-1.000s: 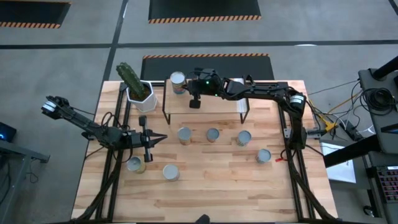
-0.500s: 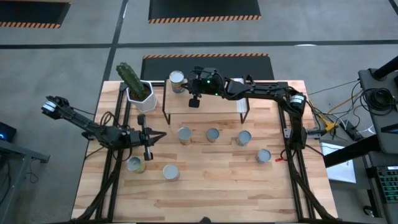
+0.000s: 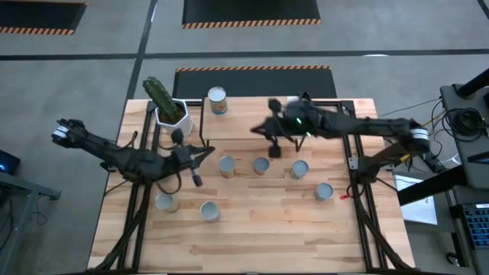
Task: Pick and place cans onto a shelf
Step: Put the canned tomatoes on the shelf
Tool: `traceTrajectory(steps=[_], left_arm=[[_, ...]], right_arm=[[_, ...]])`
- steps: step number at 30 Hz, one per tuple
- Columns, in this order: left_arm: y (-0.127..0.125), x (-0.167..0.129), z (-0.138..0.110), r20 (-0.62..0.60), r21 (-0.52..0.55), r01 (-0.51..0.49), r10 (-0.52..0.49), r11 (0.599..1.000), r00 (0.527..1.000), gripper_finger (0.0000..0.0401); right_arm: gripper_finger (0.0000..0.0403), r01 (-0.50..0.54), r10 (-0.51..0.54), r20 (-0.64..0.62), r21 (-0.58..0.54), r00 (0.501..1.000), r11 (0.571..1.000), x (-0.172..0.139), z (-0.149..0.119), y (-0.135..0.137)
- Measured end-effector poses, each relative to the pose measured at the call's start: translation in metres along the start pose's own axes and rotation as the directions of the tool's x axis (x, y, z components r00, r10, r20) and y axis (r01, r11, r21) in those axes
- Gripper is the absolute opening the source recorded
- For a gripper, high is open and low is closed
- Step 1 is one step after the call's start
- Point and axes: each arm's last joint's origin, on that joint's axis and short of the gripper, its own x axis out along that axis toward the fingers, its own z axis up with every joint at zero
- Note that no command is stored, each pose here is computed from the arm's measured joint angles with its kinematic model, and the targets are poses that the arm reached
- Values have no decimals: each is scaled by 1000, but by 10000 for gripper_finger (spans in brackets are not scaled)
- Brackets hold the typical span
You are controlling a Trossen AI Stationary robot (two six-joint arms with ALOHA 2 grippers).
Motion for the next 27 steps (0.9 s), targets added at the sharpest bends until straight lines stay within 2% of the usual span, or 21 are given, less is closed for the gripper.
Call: traceTrajectory(steps=[5,10,14,19,27], left_arm=[[3,19,22,-131,82,-16,27,996,991,0],[11,34,45,-189,89,82,-64,993,980,0],[20,47,55,-256,75,135,-112,988,960,0],[39,62,59,-372,44,81,-58,996,926,0],[81,93,66,-499,-59,-38,3,998,867,0]], right_arm=[[9,-66,67,82,-17,994,998,-19,-36,41],[9,-94,99,214,-36,972,995,-35,-68,66],[9,-78,94,315,-64,944,995,-48,-86,75],[9,-51,76,358,-78,931,996,-59,-98,76],[9,-44,69,381,-74,922,996,-71,-99,75]])
